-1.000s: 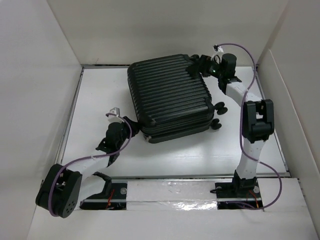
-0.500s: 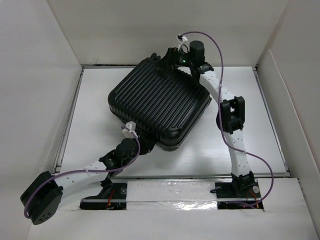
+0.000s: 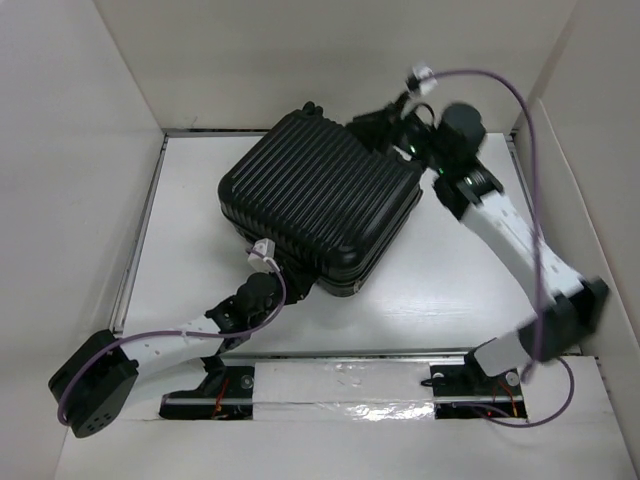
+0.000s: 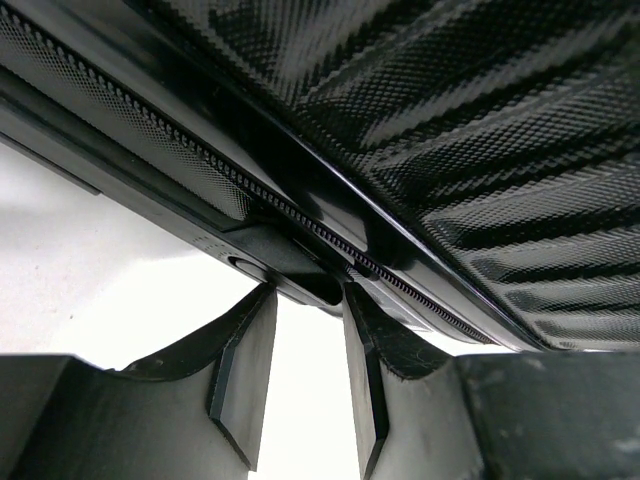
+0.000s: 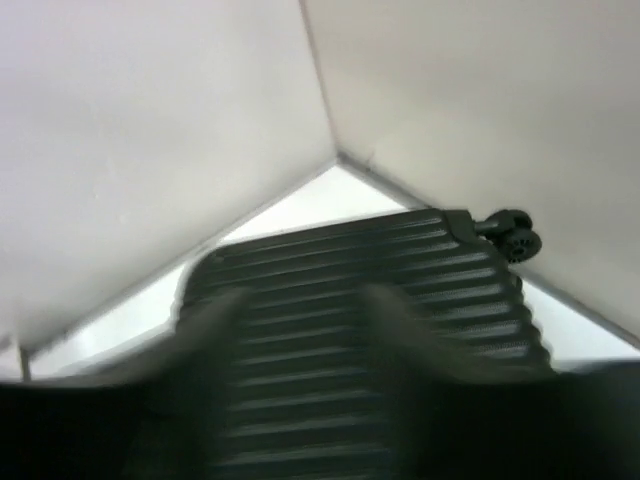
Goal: Pack the luggage
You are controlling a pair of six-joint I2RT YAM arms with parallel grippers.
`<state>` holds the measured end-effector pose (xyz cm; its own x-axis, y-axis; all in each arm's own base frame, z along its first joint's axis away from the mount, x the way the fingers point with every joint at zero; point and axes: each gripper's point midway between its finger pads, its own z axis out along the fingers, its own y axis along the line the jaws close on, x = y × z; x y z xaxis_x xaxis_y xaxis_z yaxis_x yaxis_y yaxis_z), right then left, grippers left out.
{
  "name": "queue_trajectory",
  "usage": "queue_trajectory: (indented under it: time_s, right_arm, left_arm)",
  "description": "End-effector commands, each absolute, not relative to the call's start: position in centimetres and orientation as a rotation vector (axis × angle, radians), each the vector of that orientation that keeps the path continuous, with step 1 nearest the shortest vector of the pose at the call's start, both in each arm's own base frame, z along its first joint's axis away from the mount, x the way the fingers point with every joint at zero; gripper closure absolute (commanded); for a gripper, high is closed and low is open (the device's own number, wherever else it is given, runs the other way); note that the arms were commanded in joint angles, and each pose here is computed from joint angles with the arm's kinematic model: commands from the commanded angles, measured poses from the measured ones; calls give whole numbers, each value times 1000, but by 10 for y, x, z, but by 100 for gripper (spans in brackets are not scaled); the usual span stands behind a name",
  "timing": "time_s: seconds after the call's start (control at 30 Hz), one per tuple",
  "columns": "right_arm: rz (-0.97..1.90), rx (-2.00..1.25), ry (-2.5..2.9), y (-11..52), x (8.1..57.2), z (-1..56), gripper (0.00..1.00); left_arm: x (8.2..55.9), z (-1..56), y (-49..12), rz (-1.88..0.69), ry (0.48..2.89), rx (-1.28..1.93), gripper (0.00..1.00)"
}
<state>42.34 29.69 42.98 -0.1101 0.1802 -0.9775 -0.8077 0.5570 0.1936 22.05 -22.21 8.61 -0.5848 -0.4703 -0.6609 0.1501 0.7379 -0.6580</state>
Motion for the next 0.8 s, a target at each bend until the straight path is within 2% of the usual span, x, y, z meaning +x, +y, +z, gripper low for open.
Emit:
queue_trajectory:
  time_s: [0.0, 0.03, 0.07, 0.13, 0.17, 0.2, 0.23, 0.3, 0.33, 0.43, 0.7, 0.77]
  right_arm:
    - [667, -410, 1235, 253, 361, 464, 71]
    - [688, -388, 1252, 255, 341, 448, 100]
    - [661, -341, 1344, 249, 333, 387, 100]
    - [737, -315, 1317, 253, 282, 369, 100]
    - [708, -277, 1360, 249, 276, 345, 100]
    - [682, -307, 1475, 250, 265, 294, 100]
    - [673, -285, 1506, 243, 254, 285, 98]
    - [625, -246, 1651, 234, 233, 230, 92]
    - [624, -234, 1670, 230, 227, 220, 80]
    - [653, -239, 1733, 229, 211, 188, 58]
    - [532, -256, 1840, 237, 216, 152, 55]
    - [523, -248, 1830, 240, 220, 154, 52]
  left_arm:
    - [253, 151, -232, -933, 1801, -296, 71]
    - [254, 154, -233, -941, 1792, -296, 70]
    - [253, 155, -235, -948, 1794, -288, 70]
    - [256, 159, -240, -954, 1791, -264, 71]
    - [256, 157, -242, -952, 1795, -256, 71]
    - [257, 156, -244, -950, 1801, -252, 71]
    - [258, 158, -246, -954, 1797, -248, 71]
    - [258, 158, -249, -967, 1799, -238, 71]
    - [259, 159, -251, -970, 1798, -235, 71]
    - [261, 163, -250, -964, 1785, -239, 71]
    - [260, 172, -245, -953, 1763, -234, 71]
    - [259, 171, -246, -956, 1767, -229, 71]
